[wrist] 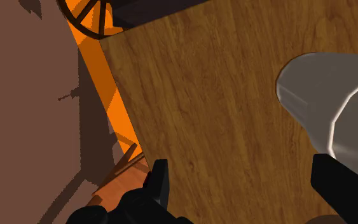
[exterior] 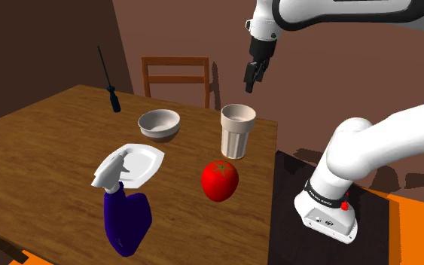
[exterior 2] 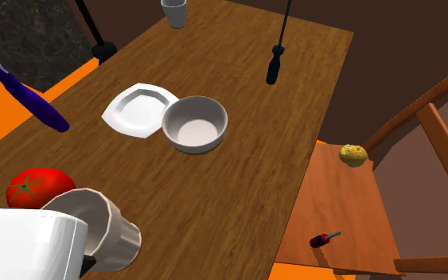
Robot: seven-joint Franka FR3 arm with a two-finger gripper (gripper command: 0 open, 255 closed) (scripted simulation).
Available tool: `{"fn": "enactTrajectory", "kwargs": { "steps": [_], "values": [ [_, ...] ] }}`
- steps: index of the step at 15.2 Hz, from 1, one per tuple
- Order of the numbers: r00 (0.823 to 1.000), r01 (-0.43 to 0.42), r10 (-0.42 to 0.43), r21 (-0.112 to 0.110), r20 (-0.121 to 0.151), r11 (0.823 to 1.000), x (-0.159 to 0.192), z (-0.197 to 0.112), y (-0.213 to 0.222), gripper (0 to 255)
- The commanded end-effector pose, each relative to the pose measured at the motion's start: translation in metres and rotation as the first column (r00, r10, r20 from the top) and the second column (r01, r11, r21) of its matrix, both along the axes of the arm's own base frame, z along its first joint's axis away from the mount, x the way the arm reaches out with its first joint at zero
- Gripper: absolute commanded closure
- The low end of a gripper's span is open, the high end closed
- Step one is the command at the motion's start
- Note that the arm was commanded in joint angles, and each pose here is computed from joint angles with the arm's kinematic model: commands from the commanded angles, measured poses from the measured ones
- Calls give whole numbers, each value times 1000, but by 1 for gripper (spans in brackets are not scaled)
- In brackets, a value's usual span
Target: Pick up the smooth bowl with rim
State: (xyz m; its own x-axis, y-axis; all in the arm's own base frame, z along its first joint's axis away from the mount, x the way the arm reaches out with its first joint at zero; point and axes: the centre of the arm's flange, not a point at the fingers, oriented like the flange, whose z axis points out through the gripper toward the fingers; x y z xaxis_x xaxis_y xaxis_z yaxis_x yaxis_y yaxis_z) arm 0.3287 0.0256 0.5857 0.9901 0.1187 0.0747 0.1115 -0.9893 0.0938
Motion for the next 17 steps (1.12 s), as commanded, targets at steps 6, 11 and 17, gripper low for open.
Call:
{"fn": "enactTrajectory", "kwargs": {
  "steps": [6,11,17],
  "values": [
    [1000,17,-16,50,-21,999,55,-26,23,0],
    [999,35,-31,99,-43,994,111,-51,47,0],
    [996,58,-48,157,-70,986,177,-82,76,0]
  ]
}}
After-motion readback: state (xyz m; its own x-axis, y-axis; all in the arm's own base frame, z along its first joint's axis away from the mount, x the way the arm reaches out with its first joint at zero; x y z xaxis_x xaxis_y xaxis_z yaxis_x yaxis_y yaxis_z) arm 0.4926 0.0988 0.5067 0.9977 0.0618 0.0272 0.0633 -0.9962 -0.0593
